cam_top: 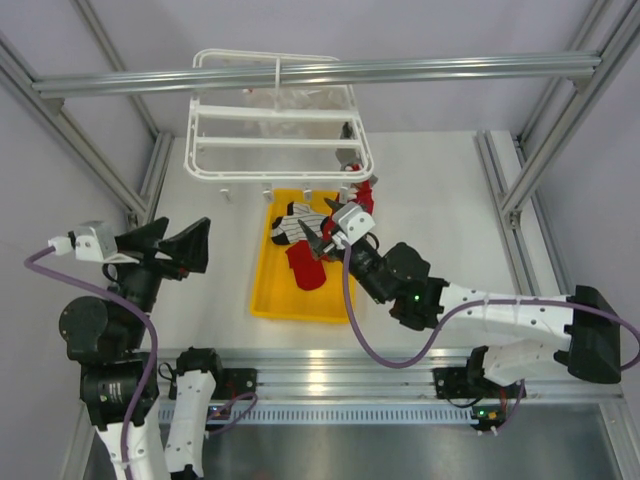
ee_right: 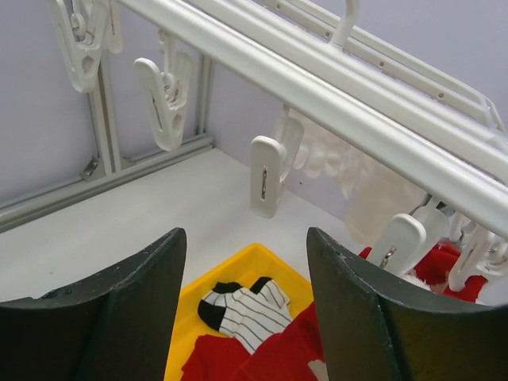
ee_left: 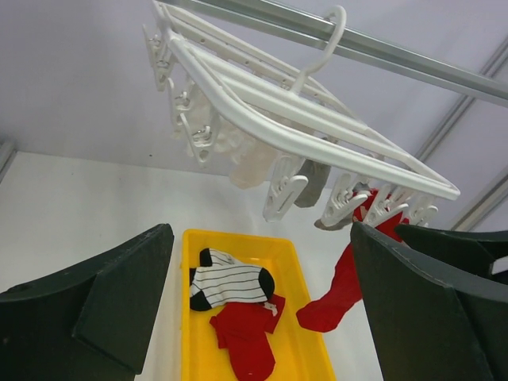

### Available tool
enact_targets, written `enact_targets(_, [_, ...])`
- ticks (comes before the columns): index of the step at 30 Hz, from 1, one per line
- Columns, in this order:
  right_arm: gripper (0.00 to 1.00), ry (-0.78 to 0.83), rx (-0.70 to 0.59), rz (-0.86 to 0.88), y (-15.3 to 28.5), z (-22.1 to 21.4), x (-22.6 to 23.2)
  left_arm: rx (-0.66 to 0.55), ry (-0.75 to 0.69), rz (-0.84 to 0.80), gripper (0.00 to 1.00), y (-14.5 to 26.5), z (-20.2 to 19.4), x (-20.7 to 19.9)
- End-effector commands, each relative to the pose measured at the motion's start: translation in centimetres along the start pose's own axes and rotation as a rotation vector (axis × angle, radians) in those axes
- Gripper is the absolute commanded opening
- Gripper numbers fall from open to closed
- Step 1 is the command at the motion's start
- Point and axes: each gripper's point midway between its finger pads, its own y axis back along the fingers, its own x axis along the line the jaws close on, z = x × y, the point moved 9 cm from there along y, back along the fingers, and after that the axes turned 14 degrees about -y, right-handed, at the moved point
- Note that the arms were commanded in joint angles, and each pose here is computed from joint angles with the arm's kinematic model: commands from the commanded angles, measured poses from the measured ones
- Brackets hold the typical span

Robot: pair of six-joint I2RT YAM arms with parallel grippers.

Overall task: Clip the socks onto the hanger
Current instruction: Open the clamp at the hanger.

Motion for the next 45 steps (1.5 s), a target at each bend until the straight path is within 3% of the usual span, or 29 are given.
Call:
enact_targets(1, [0.62, -0.064, -0.174, -0.005, -0.9, 4.1, 0.7, -0.063, -0.058, -0.109, 0.98, 0.3, 1.1, -1.0])
enact_targets(16, [0.56, -0.056, -0.155, -0.079, -3.5, 3.2, -0.2, -0.054, -0.055, -0.229, 0.98, 1.0, 1.1, -2.1])
enact_targets(20, [0.54, -0.053, -0.139, -0.073, -3.6, 2.8, -0.7, -0.038, -0.067, -0.336, 0.98, 1.1, 1.4, -2.9])
enact_targets(23, [0.42, -0.041, -0.138, -0.044, -3.2, 2.7, -0.8, 0.005, -0.068, -0.48, 0.94, 1.2, 1.3, -3.8])
enact_targets(24, [0.34, -0.036, -0.138, -0.037, -3.1, 2.7, -0.8, 0.017, -0.064, -0.501, 0.92, 1.1, 1.1, -3.9])
enact_targets(30, [0.11, -0.023, -0.151, 0.016, -2.3, 3.4, -0.9, 0.048, -0.038, -0.533, 0.9, 0.0, 0.9, -3.7])
enact_targets(36, [0.0, -0.007, -0.127, 0.146, -1.5, 3.9, -0.2, 0.072, -0.016, -0.556, 0.87, -1.8, 1.0, -3.3])
enact_targets(45, [0.0, -0.006, -0.045, 0.251, -1.3, 4.0, 0.4, 0.081, 0.005, -0.668, 0.79, -3.6, 2.2, -3.5])
